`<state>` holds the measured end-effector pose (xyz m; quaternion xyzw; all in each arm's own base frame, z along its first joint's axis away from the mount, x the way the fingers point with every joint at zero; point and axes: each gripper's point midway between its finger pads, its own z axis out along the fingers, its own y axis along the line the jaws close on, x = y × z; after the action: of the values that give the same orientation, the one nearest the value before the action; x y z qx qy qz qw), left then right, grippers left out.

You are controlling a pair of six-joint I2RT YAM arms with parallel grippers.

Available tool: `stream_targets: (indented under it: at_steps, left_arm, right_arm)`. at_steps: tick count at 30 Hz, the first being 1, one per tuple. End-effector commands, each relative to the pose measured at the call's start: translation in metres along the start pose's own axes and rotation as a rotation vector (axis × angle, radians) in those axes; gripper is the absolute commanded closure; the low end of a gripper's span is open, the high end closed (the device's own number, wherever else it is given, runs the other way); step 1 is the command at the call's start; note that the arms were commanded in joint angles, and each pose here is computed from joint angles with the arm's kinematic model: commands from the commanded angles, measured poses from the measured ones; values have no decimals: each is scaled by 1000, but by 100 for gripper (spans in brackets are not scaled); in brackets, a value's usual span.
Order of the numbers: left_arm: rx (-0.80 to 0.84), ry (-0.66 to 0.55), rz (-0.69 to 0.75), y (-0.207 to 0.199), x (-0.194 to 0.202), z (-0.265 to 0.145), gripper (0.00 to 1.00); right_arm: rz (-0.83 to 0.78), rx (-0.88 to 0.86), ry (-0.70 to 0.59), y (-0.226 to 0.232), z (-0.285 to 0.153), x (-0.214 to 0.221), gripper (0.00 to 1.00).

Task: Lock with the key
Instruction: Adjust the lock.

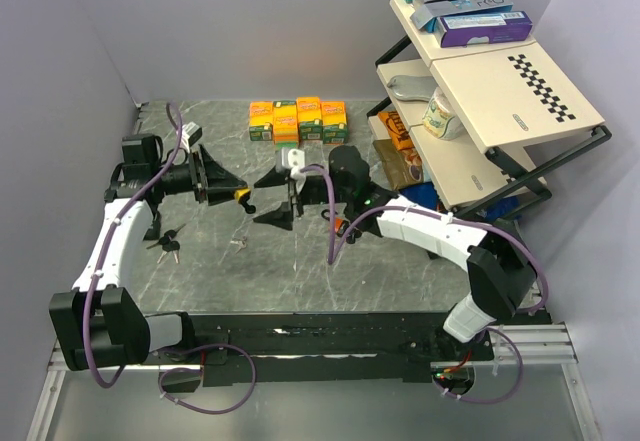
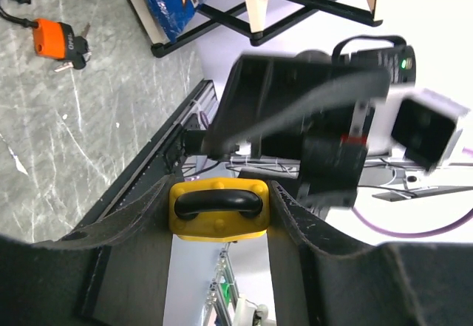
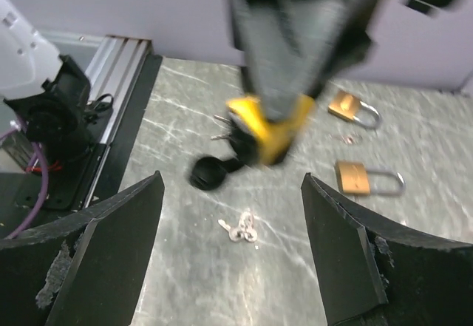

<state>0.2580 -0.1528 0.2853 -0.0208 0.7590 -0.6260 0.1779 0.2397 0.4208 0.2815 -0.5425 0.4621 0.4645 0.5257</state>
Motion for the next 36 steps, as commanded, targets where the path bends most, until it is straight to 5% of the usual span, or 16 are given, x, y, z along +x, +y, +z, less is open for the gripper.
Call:
stream_targets:
  at_steps: [1,11,23,36]
  left_arm:
    - [67,42,29,-21,2,-2,99]
    - [75,46,26,-24,3,1,99]
    - [82,67,30,-24,5,1,99]
    - [91,85,26,-25,11,1,99]
  right_arm:
    - [-157,26,-62,-4,8,-37,17]
    - [-219,63,-69,-15,12,-37,25]
    - [-340,-42,-28,9,9,-18,11]
    - [-407,33,-25,-6,20,-23,31]
